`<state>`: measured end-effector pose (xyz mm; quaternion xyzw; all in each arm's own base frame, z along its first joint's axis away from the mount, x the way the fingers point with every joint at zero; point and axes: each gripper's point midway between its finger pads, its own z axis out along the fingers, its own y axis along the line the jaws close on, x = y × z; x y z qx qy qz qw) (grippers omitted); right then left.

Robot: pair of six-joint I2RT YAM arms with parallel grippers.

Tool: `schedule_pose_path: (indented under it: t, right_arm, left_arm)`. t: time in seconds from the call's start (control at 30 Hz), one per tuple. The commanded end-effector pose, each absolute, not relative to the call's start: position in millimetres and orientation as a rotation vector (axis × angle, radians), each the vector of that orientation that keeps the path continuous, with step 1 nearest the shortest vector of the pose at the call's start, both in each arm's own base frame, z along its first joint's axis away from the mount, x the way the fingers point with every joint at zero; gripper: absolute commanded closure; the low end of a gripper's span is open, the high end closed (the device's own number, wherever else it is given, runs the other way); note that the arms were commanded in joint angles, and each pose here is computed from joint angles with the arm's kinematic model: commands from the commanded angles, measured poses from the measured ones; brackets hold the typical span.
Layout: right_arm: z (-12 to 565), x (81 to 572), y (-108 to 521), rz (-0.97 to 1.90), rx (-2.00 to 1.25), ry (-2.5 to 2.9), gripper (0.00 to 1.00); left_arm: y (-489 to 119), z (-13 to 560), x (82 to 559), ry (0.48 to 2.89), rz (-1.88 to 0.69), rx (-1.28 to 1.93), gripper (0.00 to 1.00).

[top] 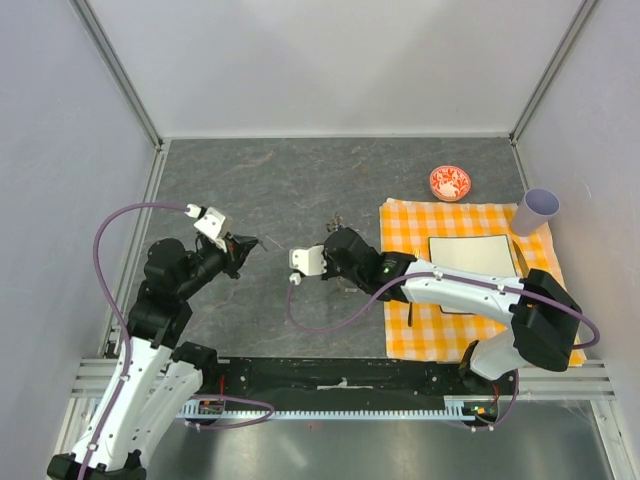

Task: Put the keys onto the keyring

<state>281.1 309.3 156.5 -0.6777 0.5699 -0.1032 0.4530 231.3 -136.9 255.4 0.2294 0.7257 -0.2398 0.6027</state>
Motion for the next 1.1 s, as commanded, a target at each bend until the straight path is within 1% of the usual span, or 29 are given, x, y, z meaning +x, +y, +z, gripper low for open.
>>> schedule_pose_path:
  t: [0.0,0.07,0.17,0.2,0.27,0.3,0.37,0.47,0.73,0.87,0.93,1.07]
  right_arm:
    - [184,303,281,-0.492,-1.648,1.413,1.00]
    - [170,301,287,-0.463,-1.699,1.417,1.00]
    - [136,294,312,-0.363,-1.794,1.413,1.00]
    - [113,293,319,-0.351,-1.846,1.428,1.00]
    - [91,287,336,-0.305,-1.892,1.421,1.00]
    - [69,282,344,-0.286,-1.936,1.430,1.00]
    - [43,275,358,-0.232,-1.987,1.422,1.00]
    - [28,263,376,-0.133,-2.024,1.409,1.00]
    - [17,239,390,0.070,-2.056,1.446,0.93]
    - [16,231,389,0.119,-2.058,1.484,0.84]
    - [19,231,389,0.123,-2.049,1.492,0.82]
    - [25,234,386,0.130,-2.016,1.518,0.73]
  left_arm:
    - [-117,278,240,1.638,-0.447,0.418,0.98]
    - [-110,276,238,1.642,-0.412,0.394,0.98]
    - [-99,274,233,1.635,-0.364,0.359,0.98]
    - [-96,272,232,1.635,-0.353,0.351,0.98]
    - [-93,274,229,1.620,-0.340,0.342,0.98]
    - [-90,276,227,1.608,-0.328,0.332,0.98]
    - [-86,279,226,1.593,-0.315,0.317,0.98]
    - [-83,280,224,1.584,-0.300,0.302,0.98]
    - [-87,280,222,1.577,-0.322,0.321,0.98]
    - [-88,278,224,1.586,-0.323,0.323,0.98]
    - [-88,278,224,1.587,-0.323,0.325,0.98]
    - [-89,278,224,1.590,-0.328,0.328,0.98]
